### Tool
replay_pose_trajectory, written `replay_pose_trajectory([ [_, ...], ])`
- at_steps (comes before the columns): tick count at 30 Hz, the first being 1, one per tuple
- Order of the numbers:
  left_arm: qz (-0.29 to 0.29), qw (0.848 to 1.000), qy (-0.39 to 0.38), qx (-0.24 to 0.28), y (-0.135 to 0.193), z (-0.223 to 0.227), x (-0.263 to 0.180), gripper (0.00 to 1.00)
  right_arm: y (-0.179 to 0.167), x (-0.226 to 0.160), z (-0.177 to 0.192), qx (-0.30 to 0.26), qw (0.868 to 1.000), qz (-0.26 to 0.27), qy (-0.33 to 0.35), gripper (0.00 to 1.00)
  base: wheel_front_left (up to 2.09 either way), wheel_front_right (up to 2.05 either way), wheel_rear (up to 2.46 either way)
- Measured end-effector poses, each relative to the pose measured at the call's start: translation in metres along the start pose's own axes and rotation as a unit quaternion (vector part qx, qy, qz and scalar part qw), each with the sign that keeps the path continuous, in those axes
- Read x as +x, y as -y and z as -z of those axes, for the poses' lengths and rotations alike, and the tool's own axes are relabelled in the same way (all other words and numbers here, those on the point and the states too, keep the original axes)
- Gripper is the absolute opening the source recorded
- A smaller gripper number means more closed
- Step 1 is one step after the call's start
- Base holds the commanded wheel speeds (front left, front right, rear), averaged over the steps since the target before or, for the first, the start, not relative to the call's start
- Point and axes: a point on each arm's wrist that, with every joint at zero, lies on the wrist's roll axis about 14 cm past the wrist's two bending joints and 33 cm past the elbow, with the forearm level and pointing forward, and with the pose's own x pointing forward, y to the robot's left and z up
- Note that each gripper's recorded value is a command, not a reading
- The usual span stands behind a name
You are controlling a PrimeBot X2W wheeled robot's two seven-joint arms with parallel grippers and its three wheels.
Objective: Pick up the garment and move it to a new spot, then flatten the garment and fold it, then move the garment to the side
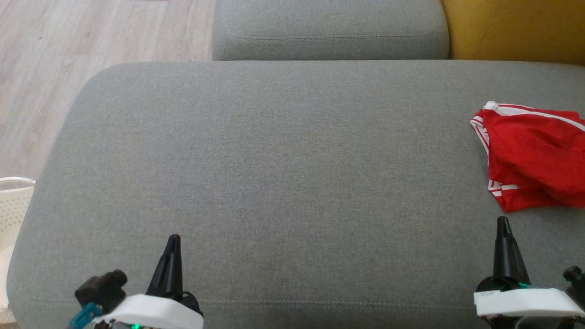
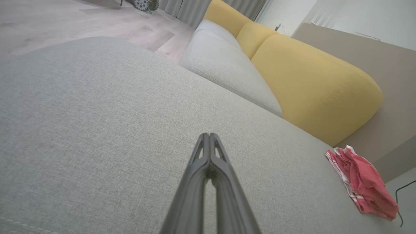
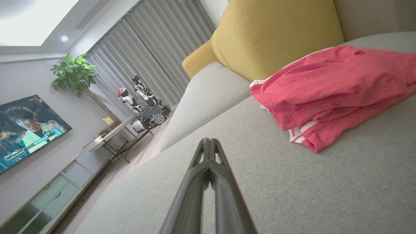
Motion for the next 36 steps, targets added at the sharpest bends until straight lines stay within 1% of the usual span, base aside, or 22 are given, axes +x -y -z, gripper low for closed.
replay_pose_trajectory([
  [9, -0.006, 0.999, -0.008, -0.053, -0.004, 0.0, 0.006, 0.0, 0.007, -0.001, -0.002, 0.054, 0.998, 0.015, 0.001, 0.0, 0.0, 0.0, 0.0],
  [19, -0.015, 0.993, -0.016, -0.112, -0.01, 0.0, 0.012, 0.0, 0.013, 0.002, -0.008, 0.113, 0.993, 0.028, 0.008, 0.0, 0.0, 0.0, 0.0],
  [29, -0.014, 0.985, -0.025, -0.172, -0.011, 0.001, 0.018, 0.0, 0.019, 0.005, -0.013, 0.173, 0.984, 0.038, 0.015, 0.0, 0.0, 0.0, 0.0],
  [36, -0.019, 0.977, -0.028, -0.212, -0.015, 0.001, 0.022, 0.0, 0.023, 0.007, -0.017, 0.215, 0.976, 0.042, 0.019, 0.0, 0.0, 0.0, 0.0],
])
